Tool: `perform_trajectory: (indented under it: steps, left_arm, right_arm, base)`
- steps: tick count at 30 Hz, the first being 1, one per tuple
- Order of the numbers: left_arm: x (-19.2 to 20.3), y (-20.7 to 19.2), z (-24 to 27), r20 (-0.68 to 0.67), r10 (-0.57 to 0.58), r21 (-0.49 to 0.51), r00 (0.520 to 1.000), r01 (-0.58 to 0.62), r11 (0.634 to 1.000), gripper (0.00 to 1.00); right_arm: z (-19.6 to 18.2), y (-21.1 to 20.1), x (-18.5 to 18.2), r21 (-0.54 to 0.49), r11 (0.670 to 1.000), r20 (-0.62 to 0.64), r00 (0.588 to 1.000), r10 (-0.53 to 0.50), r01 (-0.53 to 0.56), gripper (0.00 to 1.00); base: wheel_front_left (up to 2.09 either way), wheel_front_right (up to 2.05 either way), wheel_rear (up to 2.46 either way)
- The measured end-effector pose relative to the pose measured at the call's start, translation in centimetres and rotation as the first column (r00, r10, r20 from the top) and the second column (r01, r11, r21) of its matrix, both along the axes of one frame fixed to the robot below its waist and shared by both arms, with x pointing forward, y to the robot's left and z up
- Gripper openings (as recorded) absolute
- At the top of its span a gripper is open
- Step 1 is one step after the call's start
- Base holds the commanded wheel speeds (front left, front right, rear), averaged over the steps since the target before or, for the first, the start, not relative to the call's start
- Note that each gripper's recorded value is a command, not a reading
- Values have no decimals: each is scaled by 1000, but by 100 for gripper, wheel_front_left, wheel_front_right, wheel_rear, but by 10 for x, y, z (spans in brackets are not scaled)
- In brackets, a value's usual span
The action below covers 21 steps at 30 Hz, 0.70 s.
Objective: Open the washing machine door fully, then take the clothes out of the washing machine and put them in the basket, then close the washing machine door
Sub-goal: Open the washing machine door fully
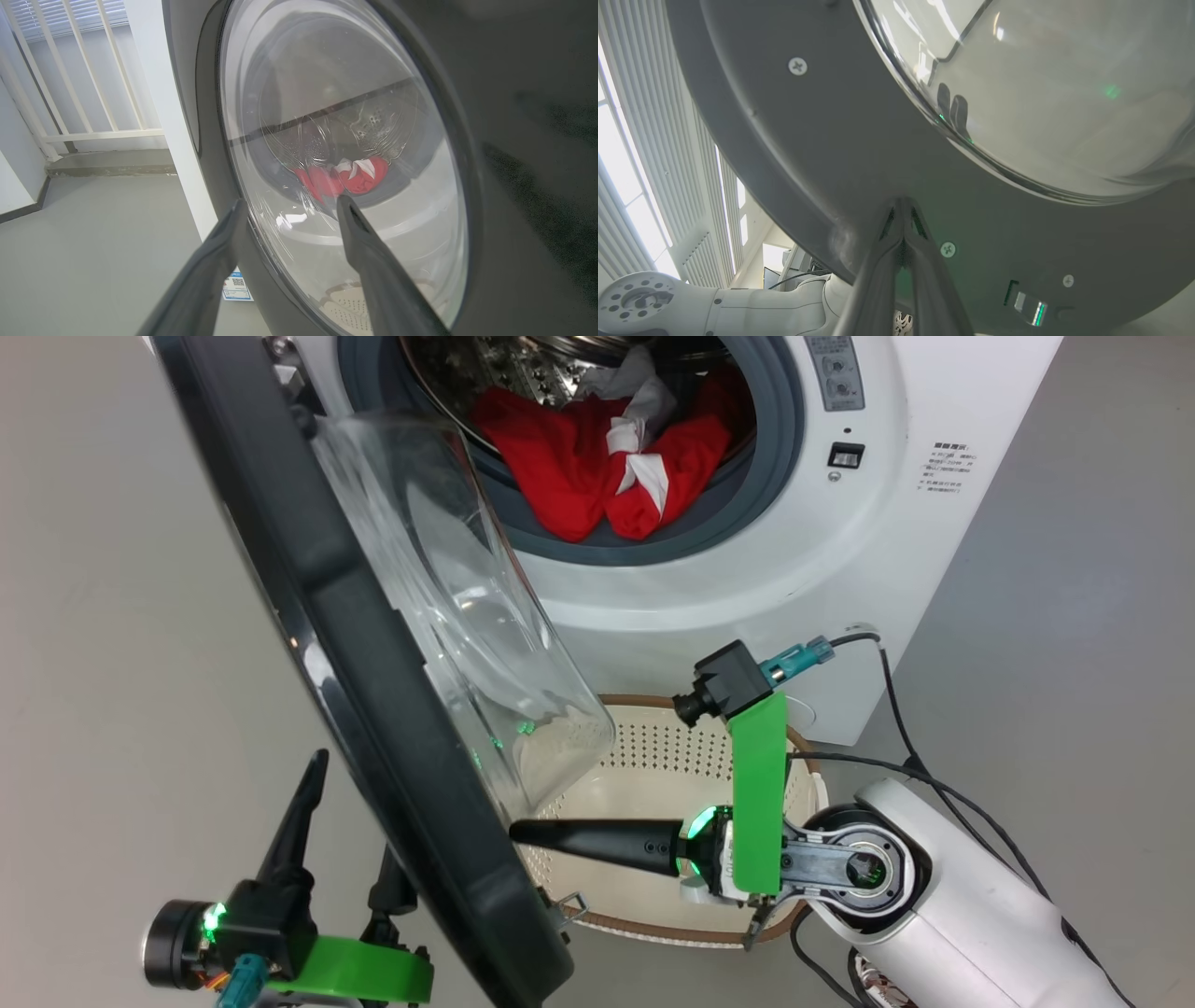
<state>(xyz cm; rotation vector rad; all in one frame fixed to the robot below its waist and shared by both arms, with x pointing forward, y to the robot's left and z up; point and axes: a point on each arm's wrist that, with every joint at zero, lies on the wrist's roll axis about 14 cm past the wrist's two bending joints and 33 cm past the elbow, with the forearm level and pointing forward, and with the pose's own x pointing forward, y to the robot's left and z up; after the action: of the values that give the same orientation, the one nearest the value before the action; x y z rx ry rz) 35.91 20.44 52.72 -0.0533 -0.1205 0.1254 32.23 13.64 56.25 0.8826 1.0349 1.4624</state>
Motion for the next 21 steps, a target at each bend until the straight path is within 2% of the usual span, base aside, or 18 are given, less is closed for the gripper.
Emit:
perform_trajectory:
  steps: [3, 8, 9, 11, 12, 13, 15, 16, 21]
  left_arm:
    - [0, 0, 0, 1, -1, -1, 1000, 1, 1000, 100]
    - [-1, 0, 2, 6, -2, -12, 1000, 3, 1000, 100]
    - [-1, 0, 2, 7, -3, -13, 1000, 3, 1000, 100]
    - [-1, 1, 2, 8, 3, -11, 1000, -3, 1000, 100]
    - [-1, 1, 3, 8, 2, -12, 1000, -2, 1000, 100]
    - [-2, 1, 2, 8, 1, -15, 1000, -1, 1000, 100]
    - [-3, 0, 2, 8, -1, -18, 1000, 1, 1000, 100]
    - [-3, 0, 3, 10, -3, -16, 1000, 3, 1000, 100]
    - [-9, -1, 2, 10, -6, -20, 1000, 6, 1000, 100]
  right_arm:
    - [2, 0, 4, 8, 1000, 6, 1000, -29, 29, 0]
    - [-1, -6, 22, -7, 990, 93, 986, -140, 141, 0]
    - [-1, -8, 26, -10, 986, 120, 979, -163, 165, 6]
    - [1, -11, 33, -1, 978, 151, 966, -208, 211, 38]
    - [2, -12, 36, 3, 972, 181, 956, -231, 234, 45]
    - [2, -14, 37, 6, 968, 203, 948, -247, 251, 63]
    - [-1, -19, 40, 6, 955, 246, 925, -289, 297, 91]
    - [-3, -22, 41, 6, 948, 264, 914, -310, 319, 100]
    - [-10, -38, 50, 32, 888, 383, 815, -434, 458, 100]
  base:
    - [0, 0, 0]
    - [0, 0, 0]
    - [0, 0, 0]
    - [0, 0, 0]
    - [0, 0, 0]
    - [0, 0, 0]
    - [0, 0, 0]
    - [0, 0, 0]
    - [0, 0, 0]
